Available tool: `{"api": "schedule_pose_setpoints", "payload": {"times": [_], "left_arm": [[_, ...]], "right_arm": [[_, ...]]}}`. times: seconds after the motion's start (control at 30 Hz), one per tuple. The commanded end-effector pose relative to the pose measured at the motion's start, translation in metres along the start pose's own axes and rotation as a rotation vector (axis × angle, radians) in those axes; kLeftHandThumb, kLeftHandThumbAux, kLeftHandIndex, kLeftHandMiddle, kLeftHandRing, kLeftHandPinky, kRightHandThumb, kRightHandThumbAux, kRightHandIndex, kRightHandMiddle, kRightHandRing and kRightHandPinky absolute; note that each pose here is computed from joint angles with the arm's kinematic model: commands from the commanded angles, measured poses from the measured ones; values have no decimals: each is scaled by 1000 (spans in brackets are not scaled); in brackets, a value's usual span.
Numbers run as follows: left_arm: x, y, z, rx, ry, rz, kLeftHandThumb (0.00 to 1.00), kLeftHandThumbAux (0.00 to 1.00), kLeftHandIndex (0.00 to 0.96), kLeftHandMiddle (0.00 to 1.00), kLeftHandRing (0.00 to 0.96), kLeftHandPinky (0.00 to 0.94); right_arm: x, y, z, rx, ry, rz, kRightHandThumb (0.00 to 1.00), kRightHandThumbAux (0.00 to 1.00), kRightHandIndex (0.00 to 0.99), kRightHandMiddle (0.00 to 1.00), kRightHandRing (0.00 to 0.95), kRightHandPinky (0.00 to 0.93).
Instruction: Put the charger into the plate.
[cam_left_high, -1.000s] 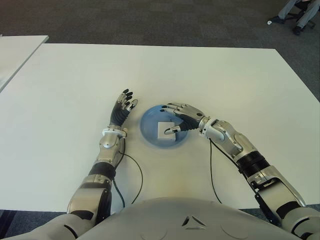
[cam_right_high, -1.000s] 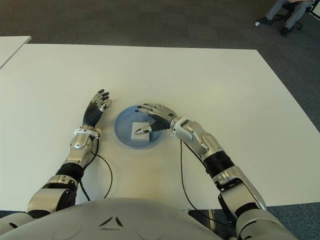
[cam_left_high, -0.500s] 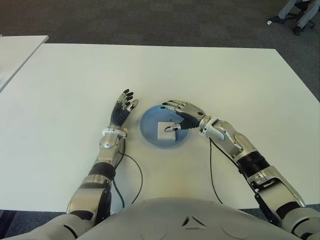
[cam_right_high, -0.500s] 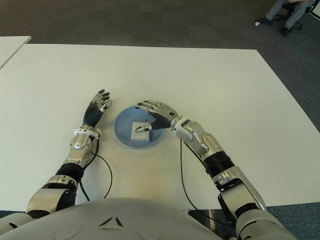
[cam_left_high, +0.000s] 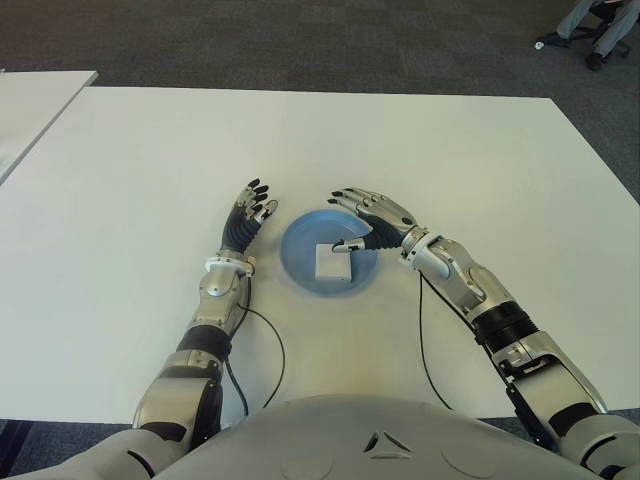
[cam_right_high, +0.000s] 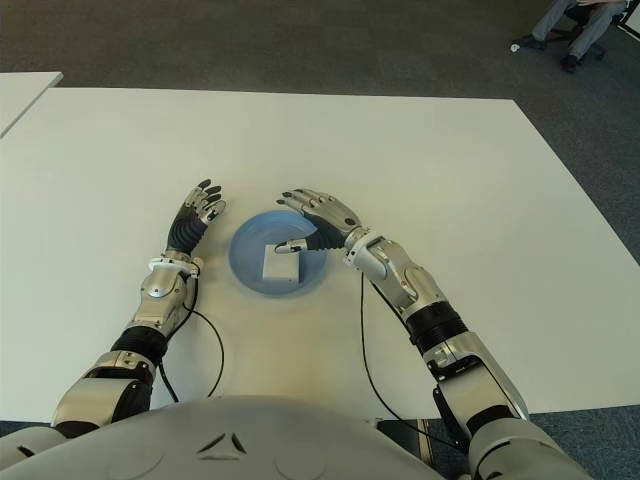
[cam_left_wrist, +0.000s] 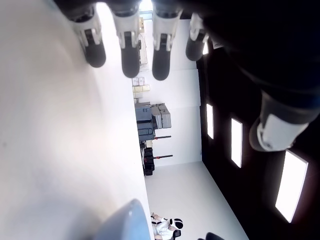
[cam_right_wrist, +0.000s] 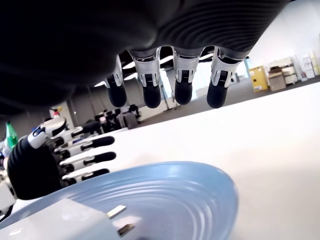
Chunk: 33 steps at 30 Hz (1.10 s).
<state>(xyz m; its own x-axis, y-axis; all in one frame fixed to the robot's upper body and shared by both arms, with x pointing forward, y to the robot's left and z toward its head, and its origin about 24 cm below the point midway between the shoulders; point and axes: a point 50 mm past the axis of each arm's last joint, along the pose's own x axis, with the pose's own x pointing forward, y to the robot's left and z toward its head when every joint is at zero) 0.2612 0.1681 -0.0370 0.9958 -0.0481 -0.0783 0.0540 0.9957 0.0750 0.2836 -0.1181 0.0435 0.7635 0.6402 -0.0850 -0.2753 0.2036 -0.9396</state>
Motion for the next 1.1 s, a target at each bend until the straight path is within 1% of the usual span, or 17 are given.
{"api": "schedule_pose_setpoints", "payload": {"times": [0.03,0.07,0.13,0.17,0.23,0.27,0.3,0.33,0.4,0.47,0.5,0.53,0.6,0.7,0.77,0.93,1.1], "left_arm": [[-16,-3,-25,-22,137,2,0,511,75,167,151,138],[-16,-2,-25,-25,136,5,0,515,74,169,152,140],[-16,-2,-25,-28,135,10,0,519,78,174,154,132],[-16,-2,-25,-29,135,11,0,520,80,176,155,129],[-16,-2,-25,-27,136,11,0,520,83,179,155,125],[-16,-2,-25,-24,137,10,0,520,84,180,155,123],[-16,-2,-25,-22,137,9,0,518,83,180,154,118],[-16,-2,-25,-21,137,8,0,518,83,180,154,117],[-17,-2,-25,-17,137,7,0,517,81,179,152,113],[-17,-2,-26,-15,137,7,0,516,76,177,151,112],[-17,-3,-26,-15,137,8,0,517,74,177,152,113],[-18,-2,-26,-14,137,9,0,517,73,177,152,113],[-18,-2,-26,-14,137,12,0,521,72,180,154,113],[-19,-2,-27,-14,134,17,0,522,73,183,157,111],[-20,-2,-27,-14,134,19,0,522,72,184,157,110],[-20,1,-28,-26,134,17,0,519,68,180,150,98],[-21,4,-27,-32,129,12,0,517,76,188,157,124]], "right_arm": [[6,-6,-18,118,93,-57,224,161,0,0,0,0],[8,-7,-22,219,125,-102,215,172,0,0,0,0],[11,-6,-29,377,167,-173,195,204,0,0,0,0],[12,-5,-31,435,181,-198,187,228,0,0,0,0],[14,-1,-35,572,220,-264,180,263,0,0,0,0],[15,2,-37,663,244,-310,177,281,0,0,0,0],[15,4,-38,727,260,-340,178,314,0,0,0,0],[16,6,-39,761,268,-356,178,325,0,0,0,0],[18,17,-39,931,315,-418,178,365,0,0,0,0],[19,29,-38,1073,357,-466,178,442,0,0,0,0],[18,33,-37,1119,370,-482,173,484,0,0,0,0],[18,37,-37,1171,383,-505,172,500,0,0,0,0],[18,40,-36,1220,393,-528,158,560,0,0,0,0],[16,43,-36,1281,385,-559,138,616,0,0,0,0],[16,44,-35,1294,381,-565,129,637,0,0,0,0],[11,54,-29,1330,364,-564,84,683,0,0,0,0],[10,60,-23,1343,359,-565,38,712,6,8,0,0]]}}
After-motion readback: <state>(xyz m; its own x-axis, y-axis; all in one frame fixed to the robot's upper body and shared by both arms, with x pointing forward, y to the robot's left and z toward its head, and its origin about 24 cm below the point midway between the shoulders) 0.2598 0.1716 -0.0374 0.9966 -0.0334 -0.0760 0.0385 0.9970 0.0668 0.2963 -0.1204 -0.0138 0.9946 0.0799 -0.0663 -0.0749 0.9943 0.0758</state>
